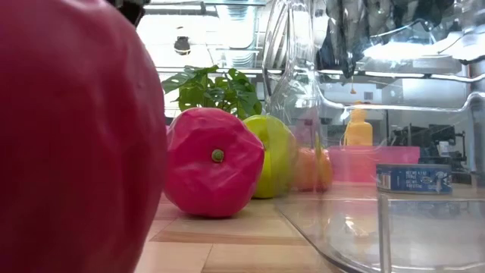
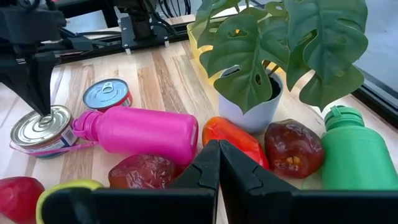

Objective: Pick & Place Food Item
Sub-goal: Adjust the blue pink tuna can, then put the pink water bottle into the pink bin

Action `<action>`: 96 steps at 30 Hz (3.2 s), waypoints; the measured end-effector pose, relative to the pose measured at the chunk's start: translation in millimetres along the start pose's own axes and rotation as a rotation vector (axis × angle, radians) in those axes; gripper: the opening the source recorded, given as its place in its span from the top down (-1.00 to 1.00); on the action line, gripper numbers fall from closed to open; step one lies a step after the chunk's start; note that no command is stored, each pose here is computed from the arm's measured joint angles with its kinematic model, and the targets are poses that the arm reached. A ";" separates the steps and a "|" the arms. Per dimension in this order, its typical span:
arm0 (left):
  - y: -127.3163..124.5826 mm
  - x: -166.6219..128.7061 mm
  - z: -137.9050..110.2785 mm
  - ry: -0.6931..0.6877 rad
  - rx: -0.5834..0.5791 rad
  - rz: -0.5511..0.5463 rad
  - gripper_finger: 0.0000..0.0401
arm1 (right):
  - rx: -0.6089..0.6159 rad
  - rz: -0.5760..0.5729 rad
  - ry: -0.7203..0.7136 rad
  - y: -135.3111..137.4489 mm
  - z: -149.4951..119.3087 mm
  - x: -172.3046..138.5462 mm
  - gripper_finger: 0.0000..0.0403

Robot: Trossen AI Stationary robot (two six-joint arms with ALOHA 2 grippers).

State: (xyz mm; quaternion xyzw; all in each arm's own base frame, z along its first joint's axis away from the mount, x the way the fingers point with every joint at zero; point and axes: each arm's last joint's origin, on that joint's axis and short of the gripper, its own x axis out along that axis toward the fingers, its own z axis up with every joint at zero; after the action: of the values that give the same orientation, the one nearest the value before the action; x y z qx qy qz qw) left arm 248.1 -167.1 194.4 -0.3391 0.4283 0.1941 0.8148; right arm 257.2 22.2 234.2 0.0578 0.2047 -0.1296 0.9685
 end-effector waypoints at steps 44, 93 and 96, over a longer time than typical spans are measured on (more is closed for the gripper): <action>20.4 1.4 -37.9 0.596 -0.093 0.041 1.00 | 0.003 0.000 -0.001 0.0 0.1 0.0 0.99; 26.7 7.9 1.5 0.162 -0.120 0.073 -0.03 | 0.003 0.003 0.004 0.1 -0.4 0.0 0.99; 25.7 8.1 2.4 0.143 -0.121 0.064 -0.08 | 0.002 0.003 0.004 0.1 -0.4 0.0 0.99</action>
State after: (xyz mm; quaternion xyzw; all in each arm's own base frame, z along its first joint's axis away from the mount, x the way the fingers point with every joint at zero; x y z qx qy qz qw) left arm 238.4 -147.3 178.7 -0.3866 0.4835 0.2211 0.7536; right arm 257.1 22.4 233.8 0.0595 0.2064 -0.1285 0.9682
